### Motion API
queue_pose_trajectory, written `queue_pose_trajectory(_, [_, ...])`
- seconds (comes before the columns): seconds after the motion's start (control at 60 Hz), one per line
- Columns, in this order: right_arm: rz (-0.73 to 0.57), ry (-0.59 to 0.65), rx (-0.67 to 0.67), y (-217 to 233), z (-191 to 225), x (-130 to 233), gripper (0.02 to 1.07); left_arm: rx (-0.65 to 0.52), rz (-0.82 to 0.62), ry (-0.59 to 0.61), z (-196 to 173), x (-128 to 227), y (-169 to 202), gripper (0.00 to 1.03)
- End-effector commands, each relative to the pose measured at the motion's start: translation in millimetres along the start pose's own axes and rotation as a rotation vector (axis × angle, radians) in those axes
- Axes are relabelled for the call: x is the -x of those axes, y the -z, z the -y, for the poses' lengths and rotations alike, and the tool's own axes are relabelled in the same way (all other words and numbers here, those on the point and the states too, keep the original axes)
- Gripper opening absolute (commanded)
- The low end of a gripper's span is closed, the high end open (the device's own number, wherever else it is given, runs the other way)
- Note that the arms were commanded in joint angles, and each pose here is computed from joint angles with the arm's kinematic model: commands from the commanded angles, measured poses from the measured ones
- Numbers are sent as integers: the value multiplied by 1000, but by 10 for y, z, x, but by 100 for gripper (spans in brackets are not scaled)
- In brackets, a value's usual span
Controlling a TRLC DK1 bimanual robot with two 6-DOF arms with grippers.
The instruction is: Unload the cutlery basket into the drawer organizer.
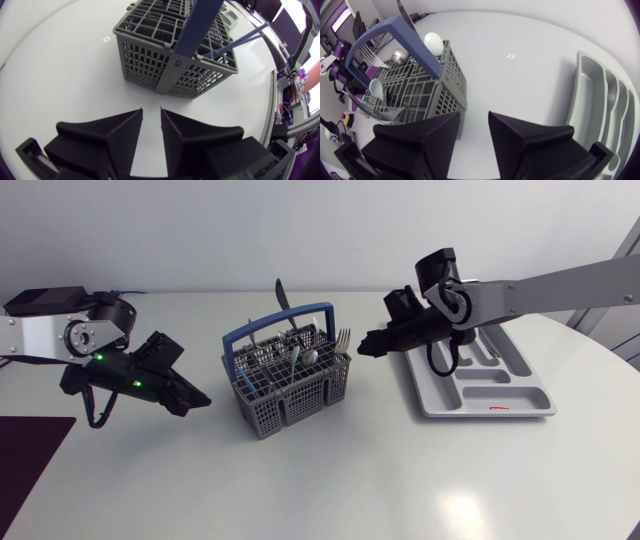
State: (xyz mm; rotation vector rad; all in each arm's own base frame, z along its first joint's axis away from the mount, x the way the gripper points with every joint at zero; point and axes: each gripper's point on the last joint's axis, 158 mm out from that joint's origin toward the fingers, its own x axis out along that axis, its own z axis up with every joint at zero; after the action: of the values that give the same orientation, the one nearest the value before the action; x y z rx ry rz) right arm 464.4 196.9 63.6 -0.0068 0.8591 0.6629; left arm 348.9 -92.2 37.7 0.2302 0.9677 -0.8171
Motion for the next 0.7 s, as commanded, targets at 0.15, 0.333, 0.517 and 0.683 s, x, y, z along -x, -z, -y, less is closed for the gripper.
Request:
queue_pose_trajectory(0.15, [-24,-68,-75,-5,-105,-195,17,-29,84,3,-57,-181,-466,20])
queue_pose_trajectory(0.333, [-52,-157,-100,76,-337,-191,17,-32,111,-2,-127,-239,-696,20])
queue_pose_trajectory(0.517, [-61,-199,-87,137,-589,-67,16,-36,141,-17,-226,-265,-852,20])
queue_pose_trajectory(0.683, [-92,-220,-83,347,-793,39,16,-29,152,-20,-337,-340,-993,21])
